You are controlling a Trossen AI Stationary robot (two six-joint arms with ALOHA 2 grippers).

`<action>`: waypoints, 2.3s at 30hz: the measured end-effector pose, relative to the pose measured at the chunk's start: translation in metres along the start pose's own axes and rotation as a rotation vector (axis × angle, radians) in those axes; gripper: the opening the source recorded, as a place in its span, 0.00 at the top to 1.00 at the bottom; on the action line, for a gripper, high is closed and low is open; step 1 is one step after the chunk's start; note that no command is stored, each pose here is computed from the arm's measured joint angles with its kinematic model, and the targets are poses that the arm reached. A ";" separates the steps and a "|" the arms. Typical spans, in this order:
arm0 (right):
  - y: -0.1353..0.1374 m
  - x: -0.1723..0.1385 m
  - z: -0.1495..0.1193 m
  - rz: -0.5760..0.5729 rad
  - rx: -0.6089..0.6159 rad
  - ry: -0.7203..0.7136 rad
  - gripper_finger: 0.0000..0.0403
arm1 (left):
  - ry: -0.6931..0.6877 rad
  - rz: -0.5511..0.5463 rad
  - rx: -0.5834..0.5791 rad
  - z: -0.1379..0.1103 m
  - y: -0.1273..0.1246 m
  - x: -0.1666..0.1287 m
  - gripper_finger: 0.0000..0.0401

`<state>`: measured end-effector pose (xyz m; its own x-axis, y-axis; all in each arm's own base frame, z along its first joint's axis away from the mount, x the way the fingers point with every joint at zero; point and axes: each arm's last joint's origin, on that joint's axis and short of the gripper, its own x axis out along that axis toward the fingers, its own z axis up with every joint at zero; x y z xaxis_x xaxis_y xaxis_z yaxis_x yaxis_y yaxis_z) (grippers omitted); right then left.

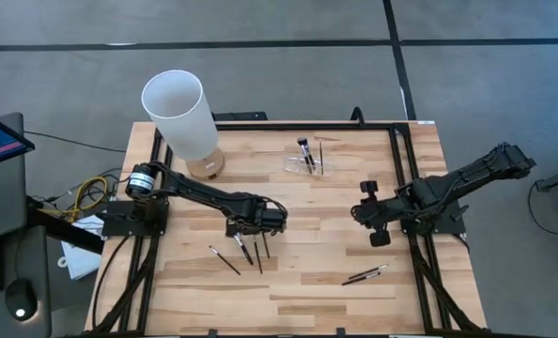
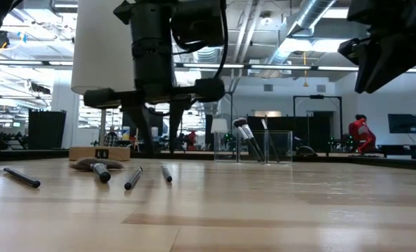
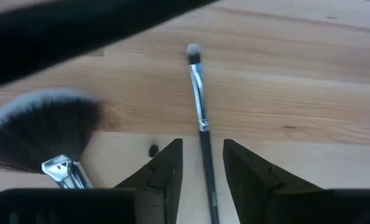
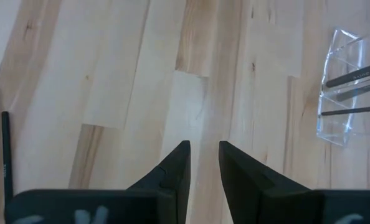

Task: Put items in baskets/containers
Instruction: Put the black eyeshadow brush into the transparent organizer

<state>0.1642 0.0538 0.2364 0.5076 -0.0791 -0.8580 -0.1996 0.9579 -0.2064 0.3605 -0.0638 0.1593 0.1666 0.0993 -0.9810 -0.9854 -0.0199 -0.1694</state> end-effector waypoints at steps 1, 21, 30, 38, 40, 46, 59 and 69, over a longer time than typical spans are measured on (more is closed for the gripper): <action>0.000 0.000 0.000 -0.001 -0.002 0.000 0.81 | -0.001 0.006 -0.007 0.000 0.002 0.002 0.72; 0.000 0.000 0.000 -0.005 0.007 -0.001 0.81 | -0.025 -0.032 -0.017 0.000 0.003 0.010 0.72; 0.000 0.000 0.000 0.000 0.015 -0.003 0.81 | -0.031 -0.025 -0.015 0.001 0.003 0.012 0.73; 0.000 0.000 0.000 0.005 0.016 -0.003 0.81 | -0.036 -0.021 -0.016 0.001 0.003 0.014 0.82; 0.001 0.000 0.000 0.015 0.016 -0.003 0.81 | -0.036 -0.022 -0.017 0.001 0.003 0.014 0.84; 0.001 0.000 0.001 0.023 0.017 -0.006 0.81 | -0.039 -0.021 -0.018 0.000 0.002 0.016 0.87; 0.001 0.001 0.000 0.032 0.016 -0.007 0.81 | -0.023 -0.006 0.006 0.000 0.003 0.022 0.87; 0.002 0.001 0.000 0.047 0.009 -0.008 0.81 | -0.024 -0.003 0.038 0.000 0.003 0.023 0.96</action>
<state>0.1646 0.0555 0.2356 0.5040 -0.0315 -0.8631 -0.2161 0.9630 -0.1613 0.3612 -0.0621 0.1363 0.1695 0.1232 -0.9778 -0.9855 0.0184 -0.1685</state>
